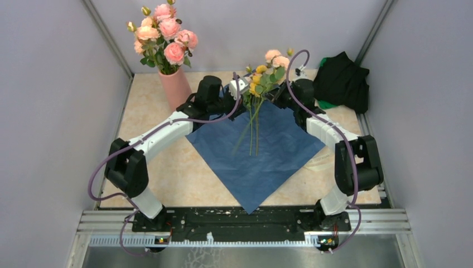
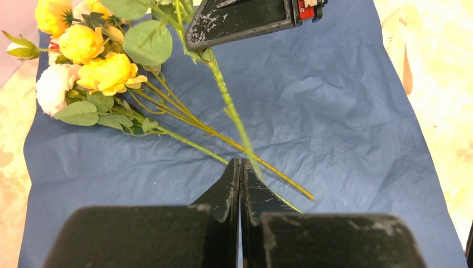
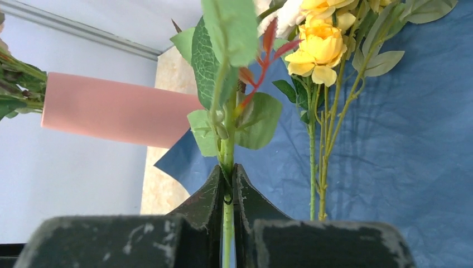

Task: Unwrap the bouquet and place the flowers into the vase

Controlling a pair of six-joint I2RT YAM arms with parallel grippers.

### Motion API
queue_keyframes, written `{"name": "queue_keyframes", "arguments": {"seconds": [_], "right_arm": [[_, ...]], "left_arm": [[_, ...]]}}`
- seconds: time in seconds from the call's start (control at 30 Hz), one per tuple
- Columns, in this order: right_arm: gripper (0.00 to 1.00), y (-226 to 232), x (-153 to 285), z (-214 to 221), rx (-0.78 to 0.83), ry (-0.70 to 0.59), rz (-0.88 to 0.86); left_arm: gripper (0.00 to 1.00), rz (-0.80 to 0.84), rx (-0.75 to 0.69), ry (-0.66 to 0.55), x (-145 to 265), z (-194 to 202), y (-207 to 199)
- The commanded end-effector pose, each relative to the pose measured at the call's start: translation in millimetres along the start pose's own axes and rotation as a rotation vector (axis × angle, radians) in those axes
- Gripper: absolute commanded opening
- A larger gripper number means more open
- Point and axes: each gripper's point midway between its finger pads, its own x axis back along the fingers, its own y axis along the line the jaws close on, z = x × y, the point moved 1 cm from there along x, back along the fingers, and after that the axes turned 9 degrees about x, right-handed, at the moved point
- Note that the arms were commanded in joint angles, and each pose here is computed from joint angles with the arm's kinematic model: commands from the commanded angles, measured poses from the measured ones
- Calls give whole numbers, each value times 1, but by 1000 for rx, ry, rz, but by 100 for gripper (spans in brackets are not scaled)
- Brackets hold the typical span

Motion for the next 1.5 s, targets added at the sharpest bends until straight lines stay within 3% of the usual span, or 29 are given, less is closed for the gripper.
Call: {"name": "queue_keyframes", "arguments": {"seconds": [0.0,0.17,0.3,0.47,0.6,0.93,1.3,1.47], "right_arm": [[0,15,0,-23,63,-61,-52],[0,21,5,-17,124,-30,-94],[0,26,15,-2,178,27,-149],[0,28,31,7,299,63,-150],[0,38,46,13,396,132,-193],[0,45,81,39,498,226,-215],[0,51,94,49,512,240,-239],[0,52,96,49,514,235,-234]], "left_arm": [[0,22,-30,-61,7,-18,-9],[3,14,-11,-100,8,-19,-9],[28,-33,16,-164,7,-29,-2],[69,8,67,-179,-7,-31,-4],[85,76,91,-183,-17,-33,-12],[86,115,139,-219,-34,-49,-11],[81,116,245,-323,-41,-58,-7],[81,196,305,-333,-47,-57,-14]]}}
